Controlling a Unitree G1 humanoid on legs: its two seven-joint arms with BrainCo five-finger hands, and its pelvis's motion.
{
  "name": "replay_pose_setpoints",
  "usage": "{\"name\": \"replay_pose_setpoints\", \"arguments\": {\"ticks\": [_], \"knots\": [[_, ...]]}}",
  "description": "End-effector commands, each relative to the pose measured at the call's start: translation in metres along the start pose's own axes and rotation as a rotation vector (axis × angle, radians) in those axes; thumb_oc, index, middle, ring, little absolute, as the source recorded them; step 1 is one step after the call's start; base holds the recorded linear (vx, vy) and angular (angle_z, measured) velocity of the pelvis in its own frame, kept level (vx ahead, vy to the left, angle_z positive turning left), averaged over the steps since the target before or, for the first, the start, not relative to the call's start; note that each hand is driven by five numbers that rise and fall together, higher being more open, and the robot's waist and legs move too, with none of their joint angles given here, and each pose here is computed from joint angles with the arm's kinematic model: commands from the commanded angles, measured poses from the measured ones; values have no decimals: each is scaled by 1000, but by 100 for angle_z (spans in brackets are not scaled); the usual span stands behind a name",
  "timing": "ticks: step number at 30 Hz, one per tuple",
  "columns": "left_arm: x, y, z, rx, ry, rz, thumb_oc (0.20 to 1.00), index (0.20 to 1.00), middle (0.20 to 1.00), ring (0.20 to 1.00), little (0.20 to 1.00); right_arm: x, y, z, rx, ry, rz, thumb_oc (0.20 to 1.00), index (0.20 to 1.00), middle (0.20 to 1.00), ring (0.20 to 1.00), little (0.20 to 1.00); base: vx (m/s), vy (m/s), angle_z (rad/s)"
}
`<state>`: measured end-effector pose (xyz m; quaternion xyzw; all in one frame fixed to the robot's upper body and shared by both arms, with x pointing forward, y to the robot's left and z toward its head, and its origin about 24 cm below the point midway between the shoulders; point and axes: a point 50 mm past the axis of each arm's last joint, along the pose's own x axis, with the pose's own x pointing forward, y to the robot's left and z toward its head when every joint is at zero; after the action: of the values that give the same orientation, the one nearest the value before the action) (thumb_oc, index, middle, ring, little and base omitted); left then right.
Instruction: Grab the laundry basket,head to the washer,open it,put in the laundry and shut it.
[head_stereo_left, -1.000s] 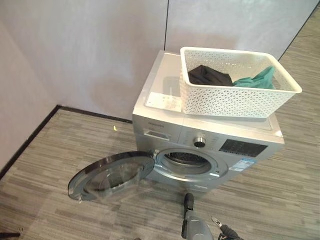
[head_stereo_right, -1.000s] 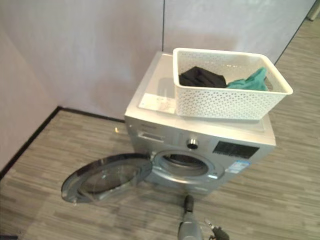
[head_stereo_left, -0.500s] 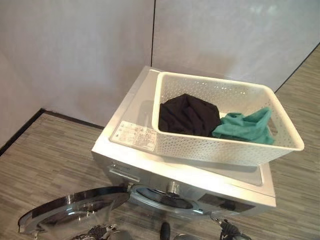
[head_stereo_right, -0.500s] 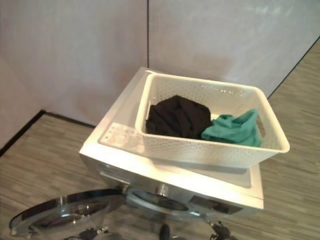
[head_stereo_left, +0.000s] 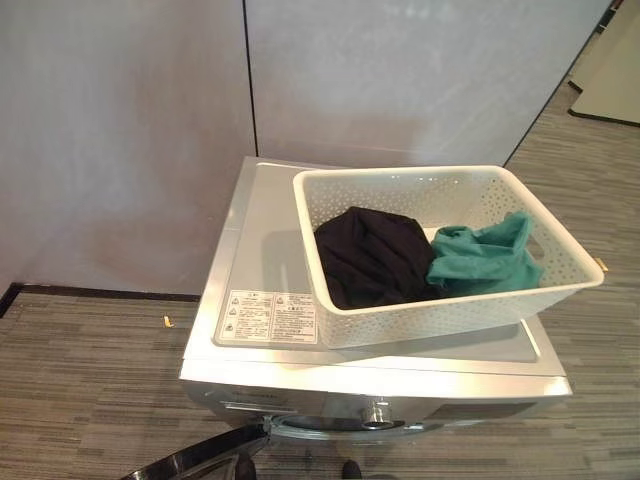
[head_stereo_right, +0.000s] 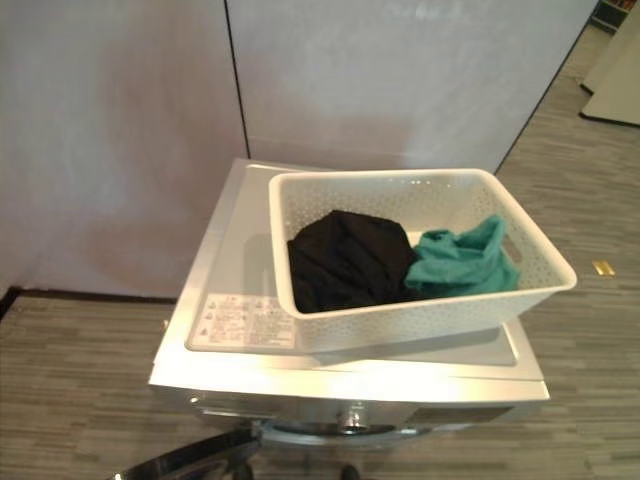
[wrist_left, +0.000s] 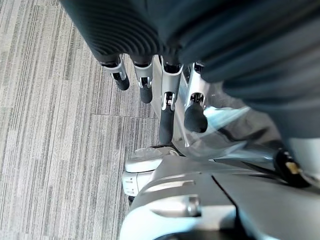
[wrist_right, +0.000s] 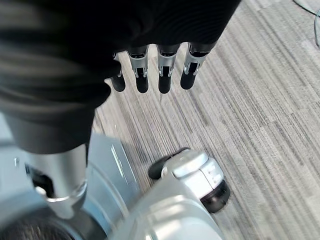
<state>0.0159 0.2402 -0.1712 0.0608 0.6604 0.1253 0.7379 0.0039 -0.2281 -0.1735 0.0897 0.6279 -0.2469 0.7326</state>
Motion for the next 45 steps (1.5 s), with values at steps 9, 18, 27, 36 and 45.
{"name": "replay_pose_setpoints", "arguments": {"ticks": [9,18,27,36,45], "knots": [[0,1,54,13,-158,-13,1000,1000,1000,1000,1000,-19,-119,87,285,-261,-353,1000,1000,1000,1000,1000,4,0,-4],[1,0,49,-48,-138,-11,1000,1000,1000,1000,1000,-117,-154,214,325,-1013,-514,1000,1000,1000,1000,1000,0,0,0],[0,-9,54,5,-160,-16,1000,1000,1000,1000,1000,-281,-109,306,70,-1802,-547,1000,1000,1000,1000,1000,0,0,0],[0,-6,53,78,-163,-16,1000,1000,1000,1000,1000,-441,-56,322,-262,-2428,-552,1000,1000,1000,1000,1000,-1,-12,3],[0,-7,49,30,-143,-68,1000,1000,1000,1000,1000,-430,-3,368,-785,-2116,-253,1000,1000,1000,1000,1000,-9,-6,8]]}}
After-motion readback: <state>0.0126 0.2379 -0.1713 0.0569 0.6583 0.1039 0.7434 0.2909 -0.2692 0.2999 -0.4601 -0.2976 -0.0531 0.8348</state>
